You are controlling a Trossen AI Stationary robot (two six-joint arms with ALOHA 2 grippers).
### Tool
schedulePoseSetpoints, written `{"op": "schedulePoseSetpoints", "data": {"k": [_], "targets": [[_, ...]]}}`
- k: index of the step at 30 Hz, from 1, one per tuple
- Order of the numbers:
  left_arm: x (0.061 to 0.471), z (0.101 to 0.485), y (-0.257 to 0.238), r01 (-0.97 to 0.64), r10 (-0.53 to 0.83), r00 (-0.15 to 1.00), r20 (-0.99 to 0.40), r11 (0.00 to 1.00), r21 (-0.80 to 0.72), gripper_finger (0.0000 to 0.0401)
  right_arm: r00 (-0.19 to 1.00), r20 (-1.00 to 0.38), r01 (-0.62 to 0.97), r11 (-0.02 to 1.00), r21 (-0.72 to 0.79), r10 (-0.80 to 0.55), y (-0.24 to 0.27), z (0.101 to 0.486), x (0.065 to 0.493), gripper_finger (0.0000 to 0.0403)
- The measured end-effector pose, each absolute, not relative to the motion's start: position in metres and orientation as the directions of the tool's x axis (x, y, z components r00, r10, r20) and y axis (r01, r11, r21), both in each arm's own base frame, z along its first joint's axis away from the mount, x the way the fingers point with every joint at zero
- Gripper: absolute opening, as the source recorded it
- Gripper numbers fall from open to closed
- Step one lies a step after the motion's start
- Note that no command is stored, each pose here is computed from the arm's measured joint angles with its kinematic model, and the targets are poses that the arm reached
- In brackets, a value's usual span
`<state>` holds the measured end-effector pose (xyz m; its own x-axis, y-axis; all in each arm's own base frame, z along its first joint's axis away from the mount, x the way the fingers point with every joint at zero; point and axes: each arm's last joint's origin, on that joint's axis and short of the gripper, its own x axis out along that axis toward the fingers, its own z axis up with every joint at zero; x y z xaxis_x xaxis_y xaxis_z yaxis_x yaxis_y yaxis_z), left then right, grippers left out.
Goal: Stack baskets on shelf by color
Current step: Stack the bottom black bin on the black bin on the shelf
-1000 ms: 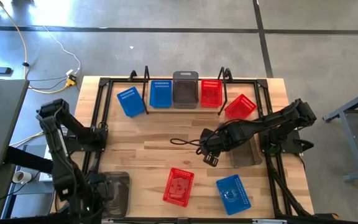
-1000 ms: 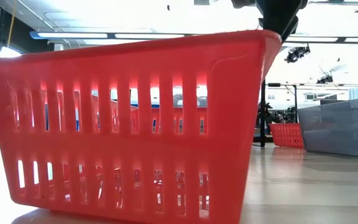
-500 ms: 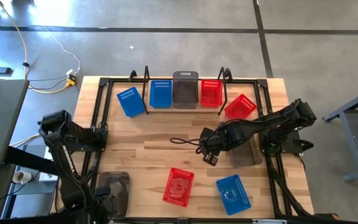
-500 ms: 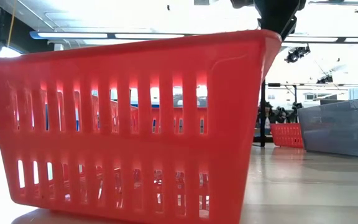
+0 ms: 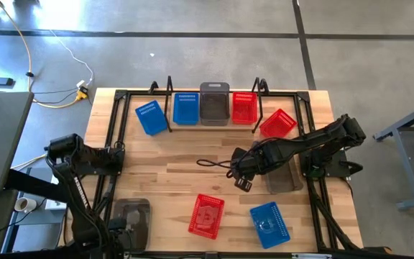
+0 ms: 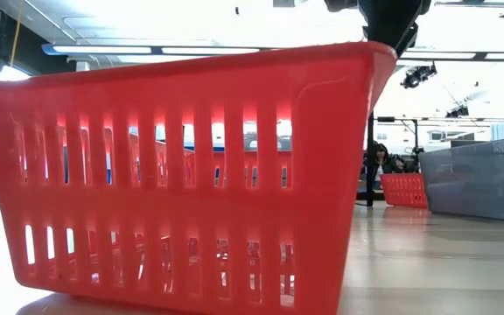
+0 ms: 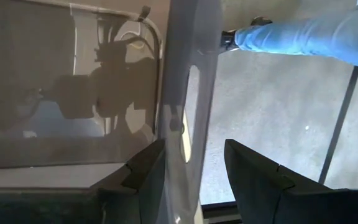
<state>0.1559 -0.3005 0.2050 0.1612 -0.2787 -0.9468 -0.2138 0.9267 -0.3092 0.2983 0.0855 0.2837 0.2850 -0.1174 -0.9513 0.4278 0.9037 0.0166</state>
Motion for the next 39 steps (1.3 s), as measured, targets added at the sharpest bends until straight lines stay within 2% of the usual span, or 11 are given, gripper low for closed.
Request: {"op": "schedulePoseSetpoints", "data": {"k": [4, 13, 16, 21, 23, 29, 39], "targets": [[0.156, 0.195, -0.304, -0.216, -0.271, 0.109, -0.956, 0.933, -0.289, 0.0154, 0.285, -0.952, 0.428, 0.904, 0.017, -0.117, 0.086, 0.284, 0.298, 0.0101], [0.154, 0.186, -0.304, -0.267, -0.214, 0.094, -0.972, 0.935, -0.232, 0.0147, 0.283, -0.953, 0.426, 0.904, 0.021, -0.111, 0.086, 0.284, 0.298, 0.0101], [0.153, 0.186, -0.303, -0.261, -0.205, 0.088, -0.975, 0.94, -0.222, 0.012, 0.283, -0.953, 0.426, 0.904, 0.021, -0.111, 0.086, 0.284, 0.298, 0.0101], [0.156, 0.186, -0.303, -0.223, -0.218, 0.1, -0.971, 0.946, -0.235, 0.0034, 0.283, -0.953, 0.426, 0.904, 0.021, -0.111, 0.086, 0.284, 0.298, 0.0101], [0.157, 0.186, -0.303, -0.212, -0.22, 0.102, -0.97, 0.948, -0.237, 0.001, 0.283, -0.953, 0.427, 0.904, 0.021, -0.111, 0.086, 0.284, 0.298, 0.0101], [0.164, 0.188, -0.299, -0.204, -0.218, 0.113, -0.969, 0.95, -0.237, 0.0005, 0.284, -0.952, 0.432, 0.902, 0.023, -0.111, 0.086, 0.284, 0.298, 0.0101], [0.188, 0.225, -0.28, -0.152, -0.107, 0.235, -0.966, 0.978, -0.145, 0.0001, 0.288, -0.952, 0.442, 0.896, 0.037, -0.103, 0.096, 0.283, 0.295, 0.0101]]}}
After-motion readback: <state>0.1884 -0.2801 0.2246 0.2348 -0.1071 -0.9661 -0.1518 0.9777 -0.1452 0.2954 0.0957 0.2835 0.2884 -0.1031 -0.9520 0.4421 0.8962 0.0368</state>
